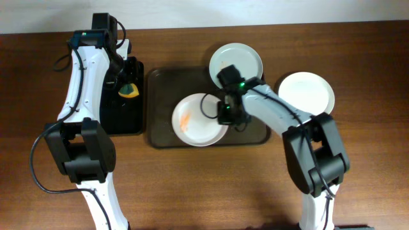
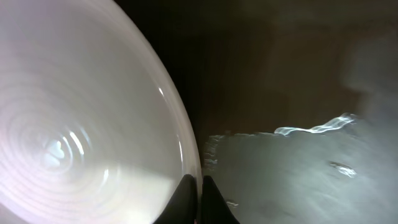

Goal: Clean dirty plates on tray and stack at the side
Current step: 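Grasp the front plate rim with right gripper and drag it left, then bring the sponge with left gripper onto the held plate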

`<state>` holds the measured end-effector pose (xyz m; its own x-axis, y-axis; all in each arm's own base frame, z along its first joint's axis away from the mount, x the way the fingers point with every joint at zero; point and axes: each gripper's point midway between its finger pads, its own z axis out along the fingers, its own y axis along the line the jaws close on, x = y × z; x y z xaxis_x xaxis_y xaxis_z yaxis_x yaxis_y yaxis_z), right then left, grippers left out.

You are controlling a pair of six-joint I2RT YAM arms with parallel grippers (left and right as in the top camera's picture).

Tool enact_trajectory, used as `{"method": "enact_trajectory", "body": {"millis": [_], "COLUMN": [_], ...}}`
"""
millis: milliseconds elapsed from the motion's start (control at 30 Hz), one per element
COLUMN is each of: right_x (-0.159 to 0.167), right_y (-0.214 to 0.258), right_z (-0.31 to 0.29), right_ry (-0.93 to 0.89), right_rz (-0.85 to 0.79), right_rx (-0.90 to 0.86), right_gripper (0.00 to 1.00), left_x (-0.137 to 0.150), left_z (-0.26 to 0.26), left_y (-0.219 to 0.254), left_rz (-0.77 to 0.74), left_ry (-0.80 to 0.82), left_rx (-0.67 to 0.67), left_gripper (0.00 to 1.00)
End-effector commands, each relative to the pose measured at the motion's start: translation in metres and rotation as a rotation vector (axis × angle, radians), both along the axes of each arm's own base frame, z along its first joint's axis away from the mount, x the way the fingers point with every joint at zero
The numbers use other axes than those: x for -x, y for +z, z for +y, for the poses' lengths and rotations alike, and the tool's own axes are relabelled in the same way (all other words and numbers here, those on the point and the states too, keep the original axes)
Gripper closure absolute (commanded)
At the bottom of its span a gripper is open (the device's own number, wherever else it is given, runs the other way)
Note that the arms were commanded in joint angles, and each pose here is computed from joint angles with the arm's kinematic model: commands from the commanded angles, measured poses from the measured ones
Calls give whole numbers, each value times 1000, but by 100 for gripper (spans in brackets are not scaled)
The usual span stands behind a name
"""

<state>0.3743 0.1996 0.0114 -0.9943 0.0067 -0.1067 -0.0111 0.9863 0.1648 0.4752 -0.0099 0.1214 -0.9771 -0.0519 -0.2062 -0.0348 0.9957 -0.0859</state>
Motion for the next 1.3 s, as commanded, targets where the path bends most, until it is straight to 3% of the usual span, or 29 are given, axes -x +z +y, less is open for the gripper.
{"method": "enact_trajectory", "body": {"millis": [0,367,467,533,767,900,1067,1267], "right_x": [8,-13,-16,-11,19,21,17,-2], "right_y": [-8,-3,-1,0,-4,-5,-18,-15], "right_z": [19,30,36,39,34,35,37,45], "right_ry": [51,156,160,166,31,6,-19,-24], "right_rz": [-7,-111,-123,-102,73,93,97,23], "right_rx": [4,-30,-58,-82,-120,-127,-130,-171], "right_gripper": [96,95,70,64,56,44,46,74], "left_x": [4,6,6,6,7,7,7,7], "left_z": [-2,-4,-6,-6,-6,-8,-16,-18], "left_y": [3,2,2,2,2,2,2,2], "left_rz": [4,14,14,14,18,16,16,16], "left_ry": [-18,-21,-26,-27,-27,-30,-48,-50], "left_rx": [11,11,11,11,11,11,11,12], "left_gripper": [99,99,99,99,99,99,99,99]}}
